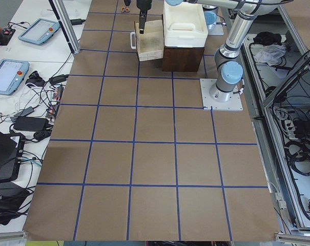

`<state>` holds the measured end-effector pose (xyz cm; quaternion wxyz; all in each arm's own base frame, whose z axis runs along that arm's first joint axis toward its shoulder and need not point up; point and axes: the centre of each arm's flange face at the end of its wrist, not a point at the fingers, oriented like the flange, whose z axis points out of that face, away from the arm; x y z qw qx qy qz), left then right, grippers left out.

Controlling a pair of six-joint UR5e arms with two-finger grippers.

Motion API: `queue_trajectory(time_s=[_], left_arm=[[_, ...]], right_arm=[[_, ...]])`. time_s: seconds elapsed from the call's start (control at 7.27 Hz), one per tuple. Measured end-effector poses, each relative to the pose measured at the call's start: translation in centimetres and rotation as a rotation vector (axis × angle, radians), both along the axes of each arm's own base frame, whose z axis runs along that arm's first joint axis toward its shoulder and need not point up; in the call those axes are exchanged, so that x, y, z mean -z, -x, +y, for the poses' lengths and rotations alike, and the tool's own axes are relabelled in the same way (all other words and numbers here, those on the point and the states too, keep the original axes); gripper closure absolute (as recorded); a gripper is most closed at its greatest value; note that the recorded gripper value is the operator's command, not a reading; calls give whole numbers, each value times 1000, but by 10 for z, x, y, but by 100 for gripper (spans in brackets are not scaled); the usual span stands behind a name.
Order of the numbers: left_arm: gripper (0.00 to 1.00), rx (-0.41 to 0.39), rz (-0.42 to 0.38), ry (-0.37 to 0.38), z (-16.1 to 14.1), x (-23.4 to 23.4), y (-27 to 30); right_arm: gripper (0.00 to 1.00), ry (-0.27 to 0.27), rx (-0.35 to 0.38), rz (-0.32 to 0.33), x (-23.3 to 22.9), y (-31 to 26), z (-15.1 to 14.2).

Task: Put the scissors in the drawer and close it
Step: 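Move the right gripper over the grey-and-orange scissors and lower it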

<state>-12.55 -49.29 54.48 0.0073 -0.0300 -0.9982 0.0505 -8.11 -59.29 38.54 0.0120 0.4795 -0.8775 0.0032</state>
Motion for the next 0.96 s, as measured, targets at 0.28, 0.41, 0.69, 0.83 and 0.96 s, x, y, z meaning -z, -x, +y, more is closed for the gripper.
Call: queue_trajectory(time_s=[0.28, 0.41, 0.69, 0.83, 0.96], left_arm=[[0, 0, 0, -1, 0, 1, 0], [0, 0, 1, -4, 0, 2, 0], [0, 1, 2, -8, 1, 5, 1], [0, 2, 2, -8, 1, 5, 1], [0, 2, 2, -8, 1, 5, 1]], right_arm=[[0, -13, -117, -6, 62, 68, -32], [0, -25, -178, -12, 89, 86, -47], [0, -33, -274, -9, 134, 107, -73], [0, -40, -298, -12, 152, 111, -80], [0, -43, -322, -16, 165, 113, -85]])
